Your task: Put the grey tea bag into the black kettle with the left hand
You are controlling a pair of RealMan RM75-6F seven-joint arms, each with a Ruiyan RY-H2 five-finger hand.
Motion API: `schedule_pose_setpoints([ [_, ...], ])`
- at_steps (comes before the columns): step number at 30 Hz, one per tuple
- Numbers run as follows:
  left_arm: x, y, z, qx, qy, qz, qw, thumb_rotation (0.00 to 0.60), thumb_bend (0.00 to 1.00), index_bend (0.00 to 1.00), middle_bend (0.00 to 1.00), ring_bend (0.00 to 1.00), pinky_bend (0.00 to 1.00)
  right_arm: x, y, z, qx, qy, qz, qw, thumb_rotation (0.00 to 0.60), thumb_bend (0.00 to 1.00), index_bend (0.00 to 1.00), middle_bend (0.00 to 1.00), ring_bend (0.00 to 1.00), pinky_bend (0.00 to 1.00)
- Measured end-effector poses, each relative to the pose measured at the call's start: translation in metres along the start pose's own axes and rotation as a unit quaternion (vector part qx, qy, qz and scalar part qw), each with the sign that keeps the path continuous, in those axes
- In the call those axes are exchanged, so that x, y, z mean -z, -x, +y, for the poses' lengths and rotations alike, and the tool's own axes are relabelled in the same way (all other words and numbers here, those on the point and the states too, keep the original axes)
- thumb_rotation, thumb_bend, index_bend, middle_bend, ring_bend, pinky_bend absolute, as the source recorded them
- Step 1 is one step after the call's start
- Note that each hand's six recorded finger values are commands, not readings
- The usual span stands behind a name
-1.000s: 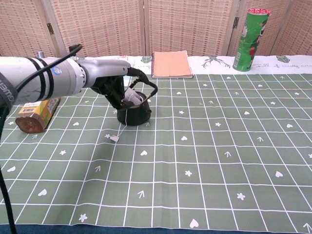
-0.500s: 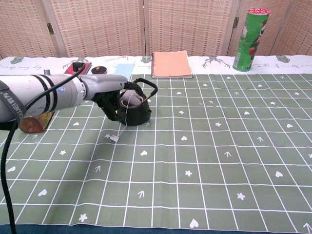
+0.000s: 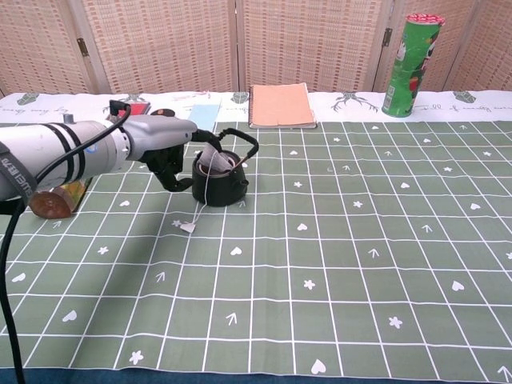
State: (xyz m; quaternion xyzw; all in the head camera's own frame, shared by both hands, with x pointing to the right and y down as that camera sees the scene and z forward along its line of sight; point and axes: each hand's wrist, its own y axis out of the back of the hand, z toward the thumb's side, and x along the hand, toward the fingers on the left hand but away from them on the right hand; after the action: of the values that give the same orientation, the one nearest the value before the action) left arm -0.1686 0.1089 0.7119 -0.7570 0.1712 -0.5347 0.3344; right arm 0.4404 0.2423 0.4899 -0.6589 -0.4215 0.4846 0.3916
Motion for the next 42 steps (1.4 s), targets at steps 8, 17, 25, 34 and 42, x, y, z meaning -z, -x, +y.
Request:
schedule_pose_setpoints([
  [8, 0.011, 0.004, -0.014, 0.008, -0.028, 0.006, 0.9996, 0.600, 0.46, 0.14, 1.00, 1.00, 1.00, -0.001, 0.001, -0.002, -0.003, -0.002, 0.000, 1.0000, 0.600, 0.48, 0.00, 0.00, 0.00, 0.00],
  [17, 0.007, 0.001, -0.032, 0.019, -0.023, -0.009, 0.9995, 0.600, 0.46, 0.14, 1.00, 1.00, 1.00, 0.000, 0.001, -0.001, -0.002, -0.001, 0.000, 1.0000, 0.600, 0.48, 0.00, 0.00, 0.00, 0.00],
  [25, 0.005, -0.003, -0.040, 0.016, -0.018, -0.016, 0.9996, 0.600, 0.46, 0.14, 1.00, 1.00, 1.00, 0.000, 0.001, -0.001, -0.003, -0.001, 0.001, 1.0000, 0.600, 0.48, 0.00, 0.00, 0.00, 0.00],
  [34, 0.004, -0.004, -0.037, 0.004, -0.010, -0.021, 0.9997, 0.600, 0.46, 0.14, 1.00, 1.00, 1.00, -0.001, 0.001, -0.001, -0.003, -0.001, 0.001, 1.0000, 0.600, 0.48, 0.00, 0.00, 0.00, 0.00],
  [42, -0.008, 0.004, -0.012, -0.031, 0.003, -0.039, 0.9987, 0.600, 0.46, 0.12, 1.00, 1.00, 1.00, -0.001, 0.001, -0.002, -0.004, -0.002, 0.002, 1.0000, 0.600, 0.48, 0.00, 0.00, 0.00, 0.00],
])
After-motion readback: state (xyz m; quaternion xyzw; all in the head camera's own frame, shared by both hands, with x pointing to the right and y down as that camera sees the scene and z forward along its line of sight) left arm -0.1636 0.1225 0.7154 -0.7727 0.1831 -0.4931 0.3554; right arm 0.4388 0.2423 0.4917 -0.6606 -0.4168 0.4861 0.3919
